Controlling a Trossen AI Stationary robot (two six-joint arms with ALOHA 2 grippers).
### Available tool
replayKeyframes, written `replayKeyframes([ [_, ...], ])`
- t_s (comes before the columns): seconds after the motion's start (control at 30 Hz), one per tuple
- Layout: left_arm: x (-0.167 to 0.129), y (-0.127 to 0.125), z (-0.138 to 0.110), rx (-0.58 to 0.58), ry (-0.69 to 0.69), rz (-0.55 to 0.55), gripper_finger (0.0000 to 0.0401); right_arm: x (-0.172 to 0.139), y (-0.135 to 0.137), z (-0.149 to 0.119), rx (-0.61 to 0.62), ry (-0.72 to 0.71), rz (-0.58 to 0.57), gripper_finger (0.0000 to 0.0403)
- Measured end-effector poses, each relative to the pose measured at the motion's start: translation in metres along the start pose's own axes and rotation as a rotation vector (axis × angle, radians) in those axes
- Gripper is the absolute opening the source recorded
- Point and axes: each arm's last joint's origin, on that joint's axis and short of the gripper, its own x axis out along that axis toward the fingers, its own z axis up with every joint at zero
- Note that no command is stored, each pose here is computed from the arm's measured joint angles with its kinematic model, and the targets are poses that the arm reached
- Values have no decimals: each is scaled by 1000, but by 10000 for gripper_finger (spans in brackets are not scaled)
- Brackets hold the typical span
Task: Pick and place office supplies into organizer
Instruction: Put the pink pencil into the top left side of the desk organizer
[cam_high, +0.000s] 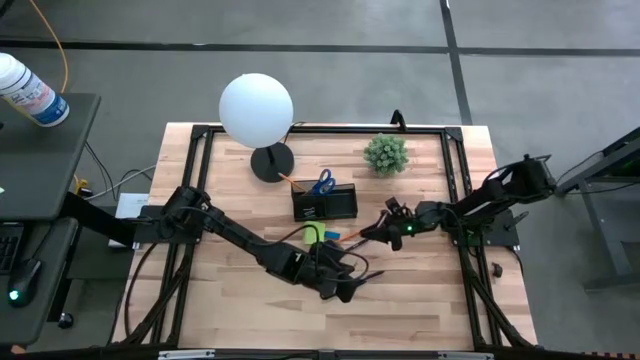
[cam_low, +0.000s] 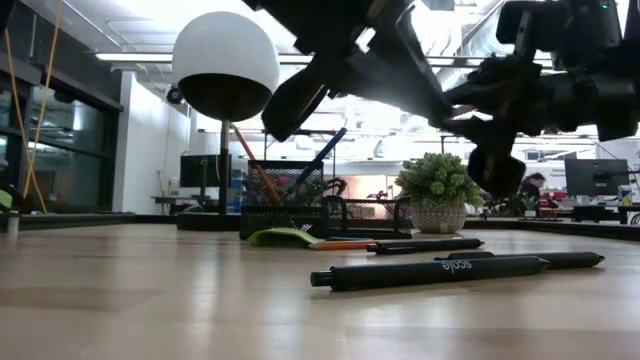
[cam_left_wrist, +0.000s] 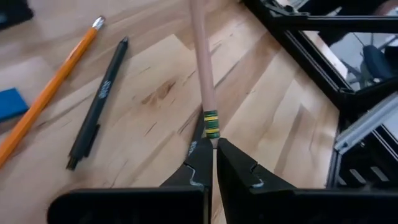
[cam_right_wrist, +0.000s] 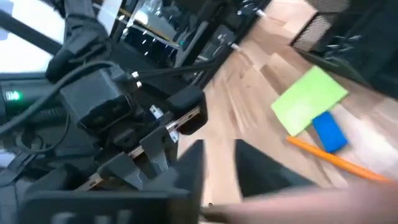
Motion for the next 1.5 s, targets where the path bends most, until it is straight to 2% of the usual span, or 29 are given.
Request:
replayKeyframes([
  [0.1,1,1,3,17,8,4,0,5,5,3,-27,-4,29,21],
  [0.13,2,2,3,19,10,7,0,6,6,4,-36,-7,34,11],
  [0.4,2,1,3,25,39,-14,13,10,7,12,-56,-23,55,5],
  [0.6,-2,-4,-3,29,77,-48,52,8,2,21,-65,-50,44,2],
  [0.87,-7,-8,-13,16,156,-77,99,11,6,40,-90,-105,124,1],
  [1.0,-14,-12,-21,25,185,-82,102,32,22,65,-193,-104,195,1],
  [1.1,-32,-14,-21,62,177,-41,94,53,34,90,-311,-63,199,1],
  [1.27,-79,-9,-19,150,143,124,72,77,49,143,-533,4,90,0],
  [1.4,-111,-8,-18,194,114,181,56,81,62,183,-709,3,-10,0],
  [1.5,-125,-7,-18,200,103,202,47,86,63,201,-797,16,-85,0],
])
